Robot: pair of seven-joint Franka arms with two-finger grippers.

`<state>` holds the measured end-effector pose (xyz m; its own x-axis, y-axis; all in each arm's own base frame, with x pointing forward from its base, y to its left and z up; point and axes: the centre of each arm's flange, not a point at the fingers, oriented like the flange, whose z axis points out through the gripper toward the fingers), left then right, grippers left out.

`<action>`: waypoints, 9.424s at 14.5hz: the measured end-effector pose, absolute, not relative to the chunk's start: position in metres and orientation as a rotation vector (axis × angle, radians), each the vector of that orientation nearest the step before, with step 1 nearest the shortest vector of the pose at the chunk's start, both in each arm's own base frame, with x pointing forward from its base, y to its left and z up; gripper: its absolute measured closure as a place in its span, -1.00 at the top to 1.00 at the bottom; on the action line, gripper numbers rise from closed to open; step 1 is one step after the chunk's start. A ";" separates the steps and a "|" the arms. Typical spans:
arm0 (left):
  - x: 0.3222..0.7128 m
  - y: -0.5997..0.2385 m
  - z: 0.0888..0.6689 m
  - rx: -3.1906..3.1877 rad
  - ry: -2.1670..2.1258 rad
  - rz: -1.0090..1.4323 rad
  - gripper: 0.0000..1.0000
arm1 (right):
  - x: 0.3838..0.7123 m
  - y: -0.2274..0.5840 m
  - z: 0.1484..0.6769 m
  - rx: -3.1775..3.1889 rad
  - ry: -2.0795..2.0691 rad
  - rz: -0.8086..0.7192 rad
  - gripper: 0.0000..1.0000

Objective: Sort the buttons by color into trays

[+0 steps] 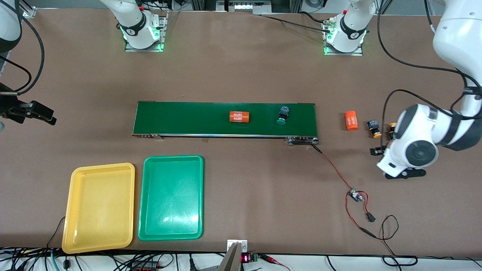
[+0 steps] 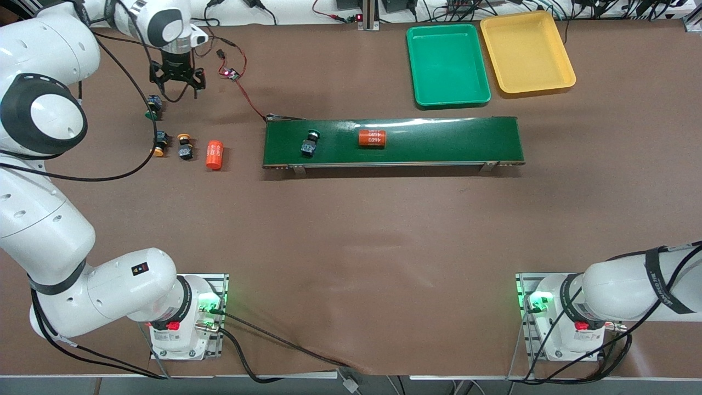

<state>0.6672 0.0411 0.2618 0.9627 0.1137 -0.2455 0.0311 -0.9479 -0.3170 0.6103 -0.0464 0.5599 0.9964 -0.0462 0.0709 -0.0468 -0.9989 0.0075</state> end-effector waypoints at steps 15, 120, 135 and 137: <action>0.673 0.207 0.180 -3.112 -0.002 0.063 0.99 | 0.617 -0.060 0.544 3.180 -0.136 0.099 1.00; 0.624 -0.084 0.270 -2.770 -1.020 0.762 1.00 | 0.638 0.339 0.324 3.138 -0.552 -0.022 -0.34; 0.576 0.032 0.217 -2.928 0.021 0.575 1.00 | 0.727 0.169 0.194 3.142 -0.064 0.132 -0.34; 0.562 0.050 0.204 -2.961 0.035 0.515 0.97 | 0.730 0.168 0.198 3.141 0.037 0.155 -0.34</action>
